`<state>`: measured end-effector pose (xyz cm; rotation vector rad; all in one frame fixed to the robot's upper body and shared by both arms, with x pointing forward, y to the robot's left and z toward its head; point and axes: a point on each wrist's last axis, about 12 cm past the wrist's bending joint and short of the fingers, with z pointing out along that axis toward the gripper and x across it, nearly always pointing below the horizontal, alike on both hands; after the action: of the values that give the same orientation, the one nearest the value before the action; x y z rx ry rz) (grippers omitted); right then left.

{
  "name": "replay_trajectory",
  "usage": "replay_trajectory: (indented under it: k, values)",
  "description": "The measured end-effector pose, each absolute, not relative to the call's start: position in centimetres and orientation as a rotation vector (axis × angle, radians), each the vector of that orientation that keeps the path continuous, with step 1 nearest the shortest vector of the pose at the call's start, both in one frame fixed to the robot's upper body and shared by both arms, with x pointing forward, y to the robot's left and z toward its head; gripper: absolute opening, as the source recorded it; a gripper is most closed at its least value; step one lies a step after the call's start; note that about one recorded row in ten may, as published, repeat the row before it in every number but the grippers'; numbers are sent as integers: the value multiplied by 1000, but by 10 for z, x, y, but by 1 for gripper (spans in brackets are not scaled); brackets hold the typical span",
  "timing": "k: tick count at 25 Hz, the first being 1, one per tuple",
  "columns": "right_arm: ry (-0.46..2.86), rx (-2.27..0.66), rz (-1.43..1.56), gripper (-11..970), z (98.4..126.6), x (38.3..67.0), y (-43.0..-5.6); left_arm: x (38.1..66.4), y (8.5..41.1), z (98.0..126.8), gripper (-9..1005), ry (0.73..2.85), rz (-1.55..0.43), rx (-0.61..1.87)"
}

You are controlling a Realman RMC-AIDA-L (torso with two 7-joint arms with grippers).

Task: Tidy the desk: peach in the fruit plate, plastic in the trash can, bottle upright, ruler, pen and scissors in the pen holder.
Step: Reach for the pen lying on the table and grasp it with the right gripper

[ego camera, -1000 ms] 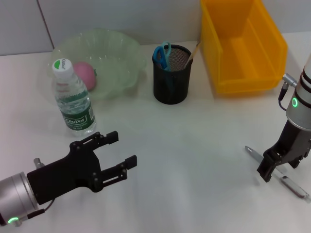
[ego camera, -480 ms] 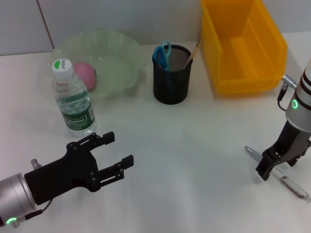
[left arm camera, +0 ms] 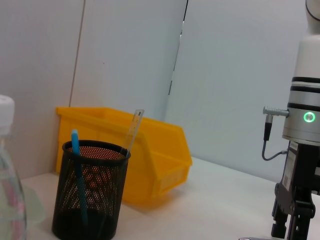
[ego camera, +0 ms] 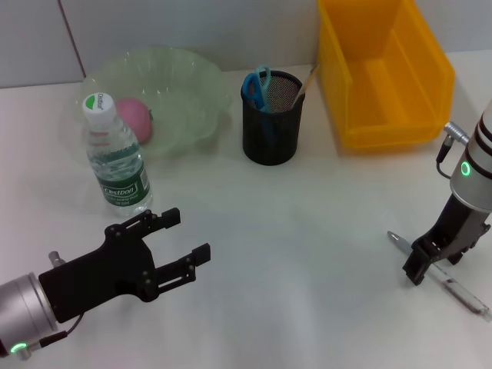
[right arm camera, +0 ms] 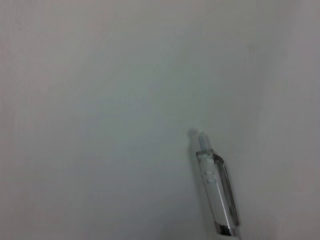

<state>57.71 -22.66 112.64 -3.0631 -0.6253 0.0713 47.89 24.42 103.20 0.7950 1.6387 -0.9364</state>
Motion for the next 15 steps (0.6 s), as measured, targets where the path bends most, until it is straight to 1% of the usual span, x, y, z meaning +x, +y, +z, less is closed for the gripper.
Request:
replay_trajectory:
  k: [4,10,15]
  values:
    - [-617,-3062,60,750,1127,577,-227,480,244,1033,785,1637,-936,799]
    - [-602,-3051,46,555,1127,577,-226,480,245,1033,785,1637,-934,797]
    - [-586,-3053,20,320,1124,577,-227,480,245,1033,785,1638,-935,796]
